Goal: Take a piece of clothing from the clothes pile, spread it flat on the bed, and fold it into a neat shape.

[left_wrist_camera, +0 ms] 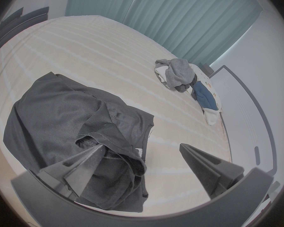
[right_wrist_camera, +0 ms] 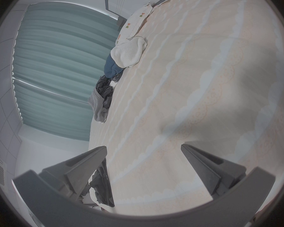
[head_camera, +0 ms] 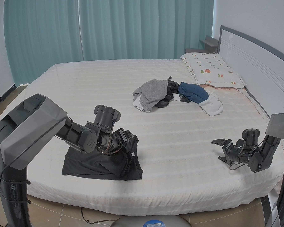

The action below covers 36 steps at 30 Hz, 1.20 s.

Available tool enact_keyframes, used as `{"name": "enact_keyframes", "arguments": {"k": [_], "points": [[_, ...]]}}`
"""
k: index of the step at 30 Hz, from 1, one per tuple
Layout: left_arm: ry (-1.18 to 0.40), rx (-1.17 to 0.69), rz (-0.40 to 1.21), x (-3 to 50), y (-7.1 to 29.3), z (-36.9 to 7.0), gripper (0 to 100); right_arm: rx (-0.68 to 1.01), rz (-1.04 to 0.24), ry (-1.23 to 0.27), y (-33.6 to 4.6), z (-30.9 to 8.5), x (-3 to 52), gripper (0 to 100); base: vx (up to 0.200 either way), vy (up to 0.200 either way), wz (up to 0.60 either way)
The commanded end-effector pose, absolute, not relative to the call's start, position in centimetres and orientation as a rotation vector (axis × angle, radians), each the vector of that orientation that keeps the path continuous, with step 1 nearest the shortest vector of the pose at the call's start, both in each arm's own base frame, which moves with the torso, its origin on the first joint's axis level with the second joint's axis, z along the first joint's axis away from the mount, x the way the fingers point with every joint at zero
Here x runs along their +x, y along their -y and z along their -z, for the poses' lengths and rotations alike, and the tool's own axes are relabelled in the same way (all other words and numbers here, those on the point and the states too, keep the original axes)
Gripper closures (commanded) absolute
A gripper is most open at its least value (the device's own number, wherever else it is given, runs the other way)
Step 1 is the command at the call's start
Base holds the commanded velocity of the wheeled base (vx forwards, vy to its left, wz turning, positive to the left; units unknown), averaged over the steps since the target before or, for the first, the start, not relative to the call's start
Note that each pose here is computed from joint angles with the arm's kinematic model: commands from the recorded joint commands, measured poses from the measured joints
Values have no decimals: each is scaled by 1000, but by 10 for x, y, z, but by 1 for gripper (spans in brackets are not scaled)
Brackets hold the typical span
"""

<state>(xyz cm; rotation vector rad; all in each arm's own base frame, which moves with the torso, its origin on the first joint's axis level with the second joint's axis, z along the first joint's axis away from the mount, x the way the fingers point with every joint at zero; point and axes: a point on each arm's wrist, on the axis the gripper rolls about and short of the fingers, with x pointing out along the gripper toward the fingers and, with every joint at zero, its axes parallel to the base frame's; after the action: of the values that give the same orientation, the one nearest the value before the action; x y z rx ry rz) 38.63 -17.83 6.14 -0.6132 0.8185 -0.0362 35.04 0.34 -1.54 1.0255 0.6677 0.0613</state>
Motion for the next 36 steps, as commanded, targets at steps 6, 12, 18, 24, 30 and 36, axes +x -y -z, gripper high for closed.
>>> {"name": "enact_keyframes", "arguments": {"k": [6, 12, 18, 24, 30, 36], "points": [[-746, -754, 42, 388, 147, -102, 0, 1025, -62, -669, -4, 16, 350, 0, 0, 0, 0], [-742, -891, 44, 389, 119, -118, 0, 1023, -65, -671, -5, 15, 350, 0, 0, 0, 0], [-868, -1005, 0, 382, 67, -88, 0, 968, -115, -649, -42, -10, 342, 0, 0, 133, 0], [-845, -1118, -33, 369, 33, -69, 0, 926, -202, -649, -80, -32, 333, 0, 0, 200, 0], [-795, -1213, -21, 366, 18, -62, 0, 869, -253, -704, -123, -37, 330, 0, 0, 200, 0], [-819, -1212, -57, 367, 12, -45, 0, 819, -319, -741, -171, -52, 329, 0, 0, 200, 0]]}}
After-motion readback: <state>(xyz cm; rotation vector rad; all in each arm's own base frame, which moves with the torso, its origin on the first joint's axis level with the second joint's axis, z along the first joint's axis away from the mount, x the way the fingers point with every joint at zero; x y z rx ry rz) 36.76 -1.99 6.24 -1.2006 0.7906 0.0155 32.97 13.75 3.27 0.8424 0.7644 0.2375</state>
